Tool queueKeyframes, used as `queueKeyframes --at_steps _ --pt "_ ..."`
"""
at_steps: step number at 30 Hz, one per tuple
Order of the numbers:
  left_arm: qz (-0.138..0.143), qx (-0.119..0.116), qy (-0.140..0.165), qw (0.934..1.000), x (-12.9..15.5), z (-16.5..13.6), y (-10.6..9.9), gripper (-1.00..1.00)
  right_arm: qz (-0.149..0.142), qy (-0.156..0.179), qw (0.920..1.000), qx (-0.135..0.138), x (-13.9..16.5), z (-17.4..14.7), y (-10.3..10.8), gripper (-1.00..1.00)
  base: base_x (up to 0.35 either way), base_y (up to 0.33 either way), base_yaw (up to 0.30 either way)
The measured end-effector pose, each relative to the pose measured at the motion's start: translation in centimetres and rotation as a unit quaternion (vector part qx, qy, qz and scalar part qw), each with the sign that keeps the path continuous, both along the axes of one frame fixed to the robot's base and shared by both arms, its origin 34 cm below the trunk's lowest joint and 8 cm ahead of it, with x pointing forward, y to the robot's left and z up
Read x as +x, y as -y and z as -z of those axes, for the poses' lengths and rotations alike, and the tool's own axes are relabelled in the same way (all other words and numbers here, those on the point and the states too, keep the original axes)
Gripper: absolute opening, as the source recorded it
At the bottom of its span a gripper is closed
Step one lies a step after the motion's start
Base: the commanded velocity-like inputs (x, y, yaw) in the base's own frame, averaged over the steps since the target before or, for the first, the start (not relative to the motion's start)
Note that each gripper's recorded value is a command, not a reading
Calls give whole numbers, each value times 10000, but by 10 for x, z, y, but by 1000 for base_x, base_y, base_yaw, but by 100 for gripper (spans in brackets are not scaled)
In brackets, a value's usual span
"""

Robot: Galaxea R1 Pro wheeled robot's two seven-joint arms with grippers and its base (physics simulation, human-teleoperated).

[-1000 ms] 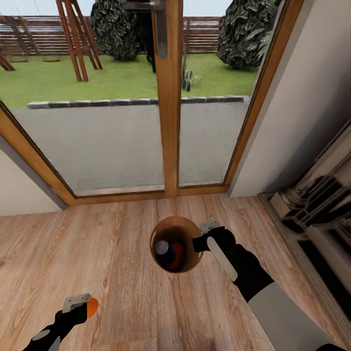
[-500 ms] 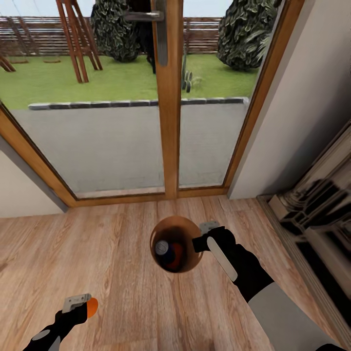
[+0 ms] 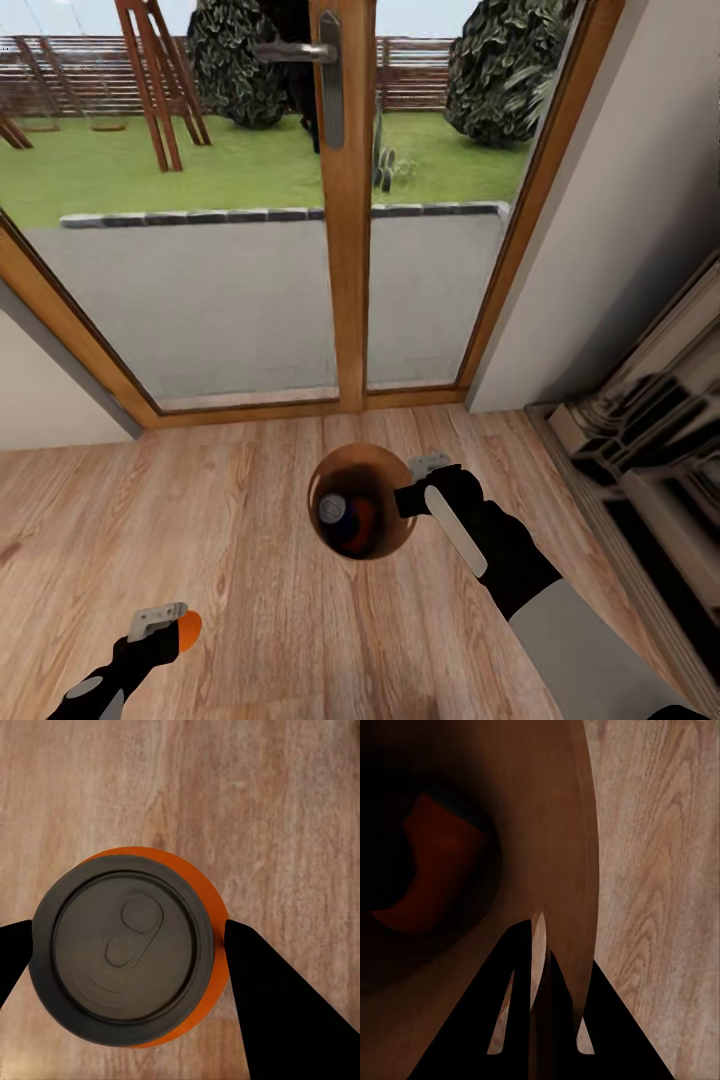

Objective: Put the three can of soda from the living room inside the tash can in the kitchen.

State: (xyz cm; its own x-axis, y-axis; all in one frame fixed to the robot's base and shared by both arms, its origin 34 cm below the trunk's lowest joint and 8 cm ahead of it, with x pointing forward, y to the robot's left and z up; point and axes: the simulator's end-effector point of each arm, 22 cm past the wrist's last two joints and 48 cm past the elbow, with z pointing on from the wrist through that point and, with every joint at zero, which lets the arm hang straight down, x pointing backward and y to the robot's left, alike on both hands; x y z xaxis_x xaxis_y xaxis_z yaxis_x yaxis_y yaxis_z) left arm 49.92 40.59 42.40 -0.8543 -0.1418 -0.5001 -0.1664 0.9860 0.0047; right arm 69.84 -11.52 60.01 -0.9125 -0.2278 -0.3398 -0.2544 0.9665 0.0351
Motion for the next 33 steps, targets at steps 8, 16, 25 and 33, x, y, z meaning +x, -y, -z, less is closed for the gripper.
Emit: queueKeyframes --at_steps 8,16,25,33 --pt "0 2 -2 10000 1 -14 0 -100 -6 -1 10000 -1 1 -14 0 -100 0 0 0" --pt "0 2 -3 10000 2 -28 0 -100 -7 -2 10000 -5 2 -28 0 -100 0 0 0" --pt "7 -3 4 10000 3 -42 0 -100 -5 -6 10000 0 2 -41 0 -100 0 0 0" --pt "19 -16 50 10000 6 -44 0 -100 -13 1 10000 -23 2 -41 0 -100 0 0 0"
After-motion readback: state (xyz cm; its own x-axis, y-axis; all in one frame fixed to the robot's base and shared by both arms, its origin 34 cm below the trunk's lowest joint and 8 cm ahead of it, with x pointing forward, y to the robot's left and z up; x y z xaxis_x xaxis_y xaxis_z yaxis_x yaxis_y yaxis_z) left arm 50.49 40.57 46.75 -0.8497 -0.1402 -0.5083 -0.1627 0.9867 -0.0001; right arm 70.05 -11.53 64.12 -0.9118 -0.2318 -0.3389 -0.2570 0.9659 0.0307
